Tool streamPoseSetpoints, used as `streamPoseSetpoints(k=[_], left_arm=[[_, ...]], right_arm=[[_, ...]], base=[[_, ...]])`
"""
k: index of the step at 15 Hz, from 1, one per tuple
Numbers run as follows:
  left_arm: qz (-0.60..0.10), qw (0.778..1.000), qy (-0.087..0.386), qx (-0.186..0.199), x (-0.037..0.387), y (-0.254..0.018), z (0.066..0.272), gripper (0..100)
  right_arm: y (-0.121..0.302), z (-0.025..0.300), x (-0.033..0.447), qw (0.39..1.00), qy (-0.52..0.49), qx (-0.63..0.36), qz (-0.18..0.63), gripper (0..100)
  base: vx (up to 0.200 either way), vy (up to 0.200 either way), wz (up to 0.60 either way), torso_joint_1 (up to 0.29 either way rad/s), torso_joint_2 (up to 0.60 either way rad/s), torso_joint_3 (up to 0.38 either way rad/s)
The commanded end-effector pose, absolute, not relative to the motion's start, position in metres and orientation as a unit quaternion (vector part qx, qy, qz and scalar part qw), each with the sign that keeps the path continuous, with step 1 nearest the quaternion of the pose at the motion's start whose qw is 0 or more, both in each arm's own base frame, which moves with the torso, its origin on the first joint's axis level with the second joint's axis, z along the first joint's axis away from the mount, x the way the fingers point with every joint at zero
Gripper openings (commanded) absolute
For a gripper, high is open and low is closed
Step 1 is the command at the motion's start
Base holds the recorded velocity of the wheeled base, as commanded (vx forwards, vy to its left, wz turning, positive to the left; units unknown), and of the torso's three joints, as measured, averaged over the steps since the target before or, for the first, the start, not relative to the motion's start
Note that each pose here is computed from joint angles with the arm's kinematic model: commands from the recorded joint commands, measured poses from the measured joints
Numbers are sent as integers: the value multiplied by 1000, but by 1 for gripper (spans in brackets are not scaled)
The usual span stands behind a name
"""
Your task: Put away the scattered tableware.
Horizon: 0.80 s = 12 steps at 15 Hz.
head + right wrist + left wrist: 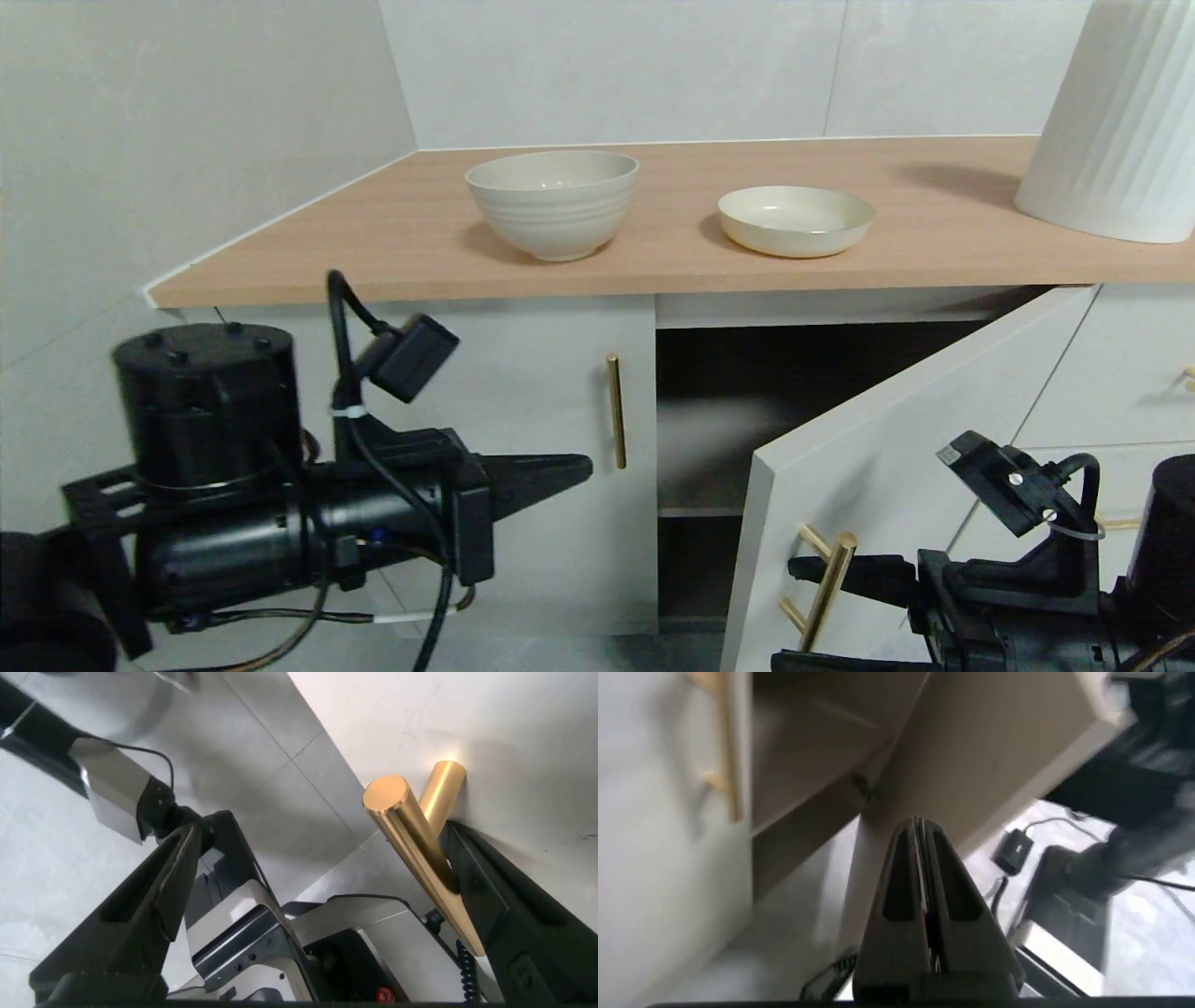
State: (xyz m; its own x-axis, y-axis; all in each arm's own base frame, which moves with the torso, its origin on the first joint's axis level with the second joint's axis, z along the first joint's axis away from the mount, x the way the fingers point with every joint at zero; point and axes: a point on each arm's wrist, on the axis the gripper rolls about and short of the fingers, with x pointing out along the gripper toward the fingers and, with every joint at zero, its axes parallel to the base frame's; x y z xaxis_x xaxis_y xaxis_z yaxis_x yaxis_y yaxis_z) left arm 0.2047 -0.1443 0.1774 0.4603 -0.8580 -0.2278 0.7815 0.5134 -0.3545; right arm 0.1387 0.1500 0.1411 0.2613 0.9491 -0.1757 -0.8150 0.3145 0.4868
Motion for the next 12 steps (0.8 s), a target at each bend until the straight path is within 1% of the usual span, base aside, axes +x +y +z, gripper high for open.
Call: streamPoseSetpoints(k=[1, 3, 4, 6, 7, 8, 9, 11, 12], left_arm=[[-493, 831, 241, -90, 215, -172, 138, 0], [-507, 826, 231, -90, 220, -181, 137, 0], [-522, 818, 223, -89, 226, -193, 132, 0], [-538, 811, 212, -88, 233, -208, 122, 0], [-547, 809, 199, -85, 234, -226, 109, 0], [-548, 810, 193, -84, 234, -229, 107, 0], [-545, 816, 174, -83, 233, -243, 98, 0], [-537, 829, 125, -91, 238, -255, 97, 0], [-543, 828, 98, -98, 241, -258, 97, 0]], right_arm=[[150, 140, 139, 781, 223, 150, 564, 100], [150, 140, 139, 781, 224, 150, 564, 100], [150, 139, 139, 780, 227, 150, 563, 100], [150, 138, 139, 781, 228, 150, 562, 100], [151, 137, 140, 781, 231, 149, 561, 100], [151, 137, 140, 781, 231, 149, 561, 100], [151, 137, 140, 781, 231, 149, 561, 100], [150, 138, 139, 781, 229, 149, 561, 100], [150, 138, 139, 781, 229, 149, 561, 100]], base=[[0, 0, 0, 0, 0, 0], [0, 0, 0, 0, 0, 0], [0, 0, 0, 0, 0, 0], [0, 0, 0, 0, 0, 0], [0, 0, 0, 0, 0, 0], [0, 0, 0, 0, 0, 0], [0, 0, 0, 0, 0, 0], [0, 0, 0, 0, 0, 0], [0, 0, 0, 0, 0, 0]])
